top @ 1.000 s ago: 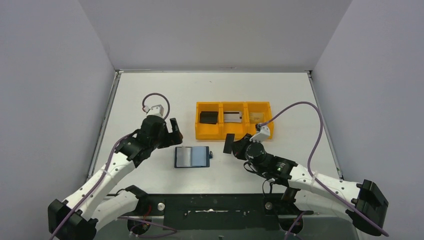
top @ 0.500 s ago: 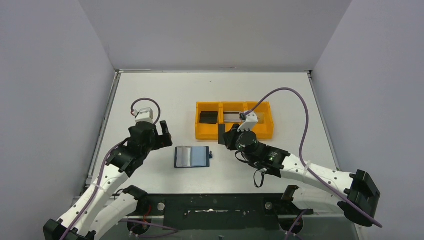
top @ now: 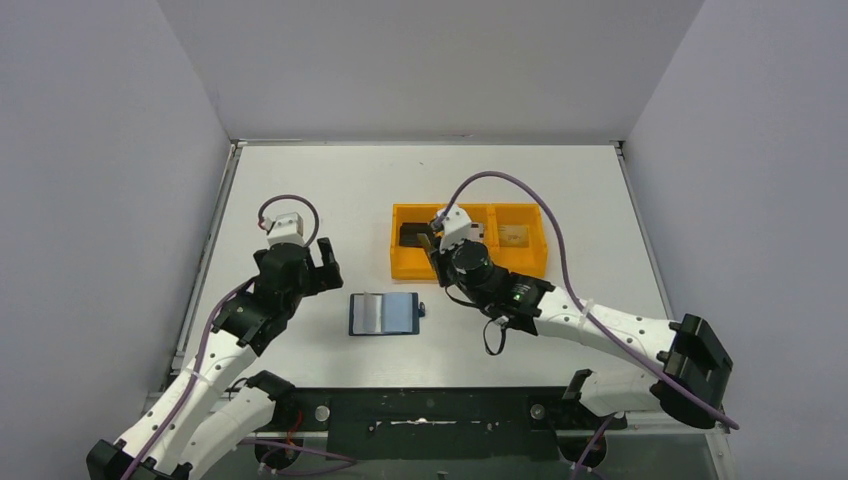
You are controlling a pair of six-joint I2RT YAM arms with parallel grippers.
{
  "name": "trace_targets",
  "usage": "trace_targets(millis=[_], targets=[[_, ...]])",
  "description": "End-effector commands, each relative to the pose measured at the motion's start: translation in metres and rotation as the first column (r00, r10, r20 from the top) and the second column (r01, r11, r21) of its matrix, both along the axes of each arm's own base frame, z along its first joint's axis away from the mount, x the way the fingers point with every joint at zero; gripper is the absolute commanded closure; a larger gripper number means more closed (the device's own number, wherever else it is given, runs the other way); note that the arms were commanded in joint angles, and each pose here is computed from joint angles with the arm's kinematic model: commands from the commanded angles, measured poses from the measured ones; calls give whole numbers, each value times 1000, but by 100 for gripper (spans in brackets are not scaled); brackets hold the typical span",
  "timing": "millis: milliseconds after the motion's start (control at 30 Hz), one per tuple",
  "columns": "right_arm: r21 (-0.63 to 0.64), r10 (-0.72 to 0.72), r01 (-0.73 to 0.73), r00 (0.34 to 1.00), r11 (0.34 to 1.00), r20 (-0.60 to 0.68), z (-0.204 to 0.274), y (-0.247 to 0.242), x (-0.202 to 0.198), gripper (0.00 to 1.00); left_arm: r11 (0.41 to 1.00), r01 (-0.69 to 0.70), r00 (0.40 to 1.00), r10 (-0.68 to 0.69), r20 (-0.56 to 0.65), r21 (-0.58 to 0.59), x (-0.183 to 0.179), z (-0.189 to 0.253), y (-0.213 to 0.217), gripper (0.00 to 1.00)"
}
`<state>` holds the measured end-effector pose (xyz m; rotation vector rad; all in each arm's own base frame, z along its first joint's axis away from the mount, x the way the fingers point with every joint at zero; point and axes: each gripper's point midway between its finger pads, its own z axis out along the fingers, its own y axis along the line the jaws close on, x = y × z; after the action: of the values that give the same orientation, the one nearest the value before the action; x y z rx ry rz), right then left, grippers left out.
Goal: Take the credit cards out of the card holder
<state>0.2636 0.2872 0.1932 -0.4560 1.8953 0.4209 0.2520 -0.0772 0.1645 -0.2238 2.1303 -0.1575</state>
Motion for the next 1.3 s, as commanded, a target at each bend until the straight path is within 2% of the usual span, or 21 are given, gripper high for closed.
trace_targets(millis=[0, 167, 267, 333, 467, 633, 733, 900, 1067, 1267], targets=[[-242, 175, -133, 971, 961, 161, 19, 21, 20, 100, 999, -44, 995, 44, 86, -7, 12, 21, 7, 4], [-557, 284, -150, 945, 817, 163, 2, 31, 36, 100, 997, -74, 991, 75, 110, -9, 10, 27, 14, 4], [-661, 349, -143, 917, 736, 191, -2, 35, 47, 100, 996, -84, 988, 86, 126, -16, 9, 31, 18, 4], [-708, 414, -163, 889, 687, 197, -2, 38, 51, 100, 997, -82, 989, 83, 125, -18, 9, 31, 18, 4], [-719, 504, -231, 843, 656, 188, 1, 47, 55, 100, 996, -85, 989, 86, 120, -14, 9, 29, 19, 4], [-803, 579, -233, 799, 549, 164, -6, 46, 60, 100, 996, -86, 989, 87, 117, -15, 9, 28, 20, 4], [-814, 595, -229, 785, 533, 169, -5, 45, 65, 100, 996, -91, 989, 92, 116, -13, 9, 28, 21, 4], [-767, 575, -209, 782, 606, 242, 0, 43, 86, 100, 995, -98, 988, 99, 118, -12, 8, 28, 22, 4], [-777, 605, -259, 773, 574, 190, -18, 45, 100, 100, 995, -102, 987, 102, 123, -12, 8, 29, 23, 4], [-745, 599, -281, 777, 605, 193, -29, 51, 112, 100, 995, -101, 987, 101, 121, -11, 8, 27, 24, 4]])
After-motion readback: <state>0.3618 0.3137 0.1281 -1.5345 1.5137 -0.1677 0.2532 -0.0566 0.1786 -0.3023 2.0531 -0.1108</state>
